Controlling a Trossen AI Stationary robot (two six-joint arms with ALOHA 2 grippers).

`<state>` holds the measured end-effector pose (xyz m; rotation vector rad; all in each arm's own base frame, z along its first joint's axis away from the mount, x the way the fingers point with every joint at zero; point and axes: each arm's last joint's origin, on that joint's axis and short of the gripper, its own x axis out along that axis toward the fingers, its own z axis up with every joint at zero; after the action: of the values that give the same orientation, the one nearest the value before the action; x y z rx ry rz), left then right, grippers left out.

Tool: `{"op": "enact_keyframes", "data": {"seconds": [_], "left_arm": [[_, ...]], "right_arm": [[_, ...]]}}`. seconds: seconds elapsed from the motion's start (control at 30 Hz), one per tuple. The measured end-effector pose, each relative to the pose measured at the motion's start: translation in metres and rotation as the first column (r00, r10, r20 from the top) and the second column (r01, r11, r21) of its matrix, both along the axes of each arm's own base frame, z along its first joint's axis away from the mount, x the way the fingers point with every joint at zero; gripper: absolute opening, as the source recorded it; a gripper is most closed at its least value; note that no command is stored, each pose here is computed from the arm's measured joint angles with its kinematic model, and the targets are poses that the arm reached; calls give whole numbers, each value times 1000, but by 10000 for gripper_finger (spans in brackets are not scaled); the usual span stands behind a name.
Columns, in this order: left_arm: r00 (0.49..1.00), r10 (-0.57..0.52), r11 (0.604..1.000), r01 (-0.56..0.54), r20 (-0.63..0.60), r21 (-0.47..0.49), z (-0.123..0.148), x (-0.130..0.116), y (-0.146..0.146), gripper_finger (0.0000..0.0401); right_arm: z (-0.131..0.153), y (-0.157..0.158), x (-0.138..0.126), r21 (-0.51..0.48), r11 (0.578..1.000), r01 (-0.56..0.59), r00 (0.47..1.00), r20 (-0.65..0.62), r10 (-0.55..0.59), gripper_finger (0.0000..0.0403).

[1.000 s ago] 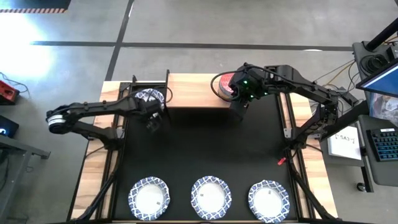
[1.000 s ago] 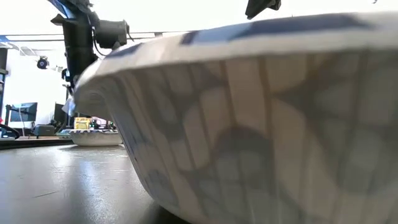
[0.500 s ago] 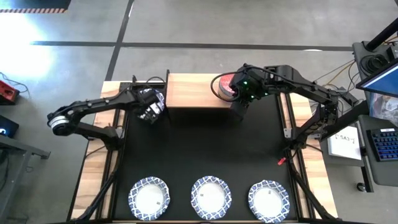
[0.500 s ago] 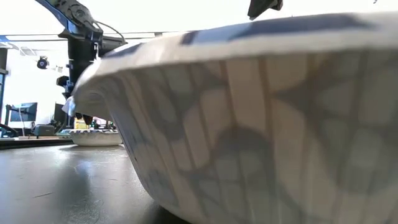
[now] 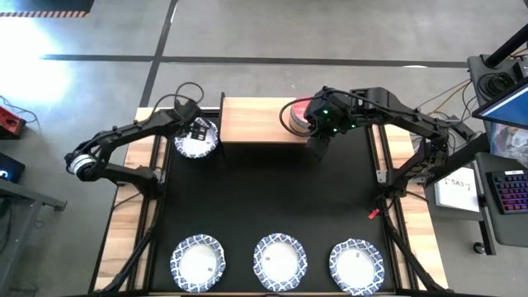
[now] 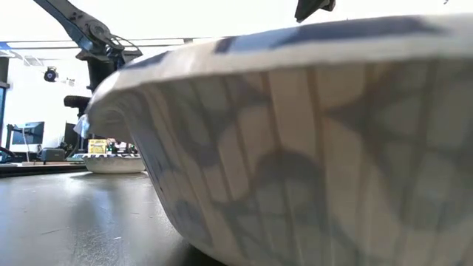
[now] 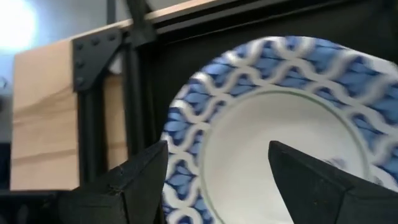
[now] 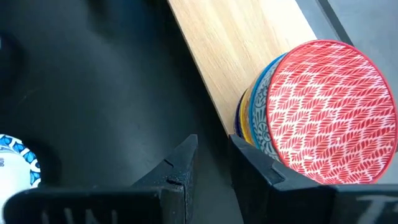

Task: Place and stack bowls onto a shelf
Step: Put the blue bowl on the shelf

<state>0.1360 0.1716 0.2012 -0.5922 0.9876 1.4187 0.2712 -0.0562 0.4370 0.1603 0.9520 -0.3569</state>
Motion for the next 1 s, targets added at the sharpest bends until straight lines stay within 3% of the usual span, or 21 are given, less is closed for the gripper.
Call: {"op": "enact_keyframes", "data": {"seconds": [0.47,0.6,0.7,0.83,1.0], "left_arm": [[988,148,985,-144,38,-91,-15,2,4,260],[993,121,979,-122,-13,-166,-21,2,-2,260],[994,104,981,-106,-23,-161,-20,4,-5,260],[974,220,969,-225,-57,-104,-18,-2,-6,260],[944,318,932,-329,-89,-155,-20,-8,-14,260]], "right_arm": [[-4,5,-3,1,999,-35,998,-61,35,78],[-6,6,-6,5,999,-44,994,-103,44,75],[-7,6,-8,4,998,-55,990,-128,55,78],[-7,6,-9,2,998,-62,989,-134,61,83],[-7,6,-9,-8,997,-82,987,-140,81,83]]}}
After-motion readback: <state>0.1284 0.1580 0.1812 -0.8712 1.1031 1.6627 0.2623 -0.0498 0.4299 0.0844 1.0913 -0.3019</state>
